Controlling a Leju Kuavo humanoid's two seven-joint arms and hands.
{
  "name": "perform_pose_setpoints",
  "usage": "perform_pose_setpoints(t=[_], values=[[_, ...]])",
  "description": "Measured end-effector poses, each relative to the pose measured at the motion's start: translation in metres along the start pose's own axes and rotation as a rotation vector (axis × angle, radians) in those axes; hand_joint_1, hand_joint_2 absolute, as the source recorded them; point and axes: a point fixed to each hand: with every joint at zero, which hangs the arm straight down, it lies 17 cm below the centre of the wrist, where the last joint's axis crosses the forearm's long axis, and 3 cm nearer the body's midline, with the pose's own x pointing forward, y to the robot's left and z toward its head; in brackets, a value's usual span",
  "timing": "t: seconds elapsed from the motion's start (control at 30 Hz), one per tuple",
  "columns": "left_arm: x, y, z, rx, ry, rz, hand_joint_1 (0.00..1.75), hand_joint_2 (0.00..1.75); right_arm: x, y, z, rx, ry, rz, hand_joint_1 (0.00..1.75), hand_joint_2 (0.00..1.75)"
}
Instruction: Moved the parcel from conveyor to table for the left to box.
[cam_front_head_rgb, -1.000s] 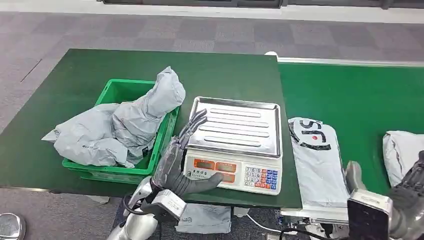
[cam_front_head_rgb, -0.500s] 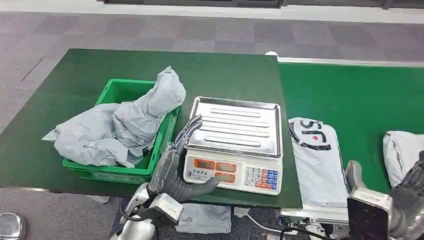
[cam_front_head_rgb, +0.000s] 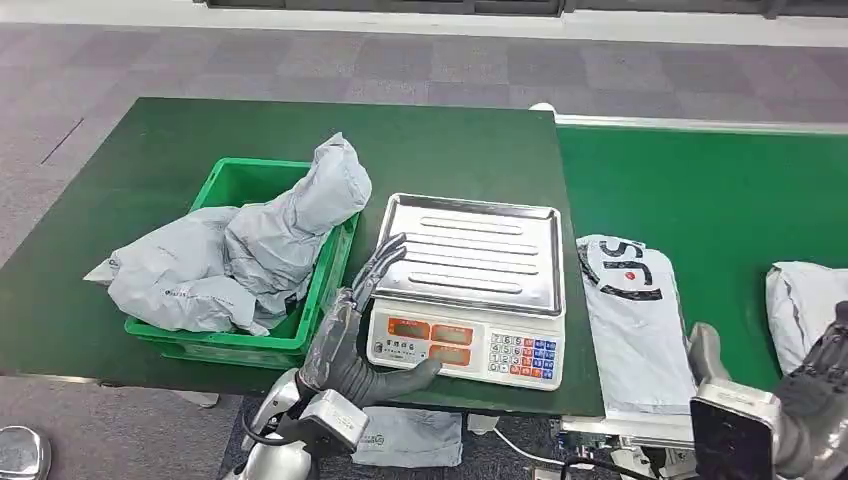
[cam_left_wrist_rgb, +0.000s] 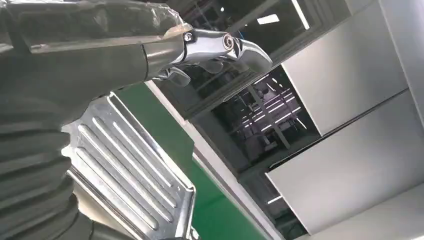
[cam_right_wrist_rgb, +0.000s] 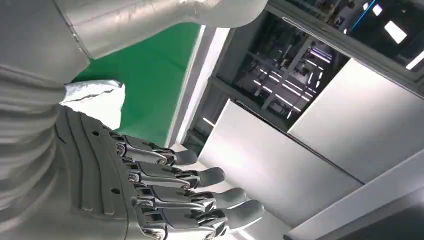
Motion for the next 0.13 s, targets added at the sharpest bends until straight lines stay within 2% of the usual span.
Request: perform_pose_setpoints(t=[0.13], values=[[0.0004,0.0003,-0.0004,0.002,0.000,0.001,0.00,1.75,0.0000,0.0000,0.0000,0.000,0.000,0.000,0.00,1.75]])
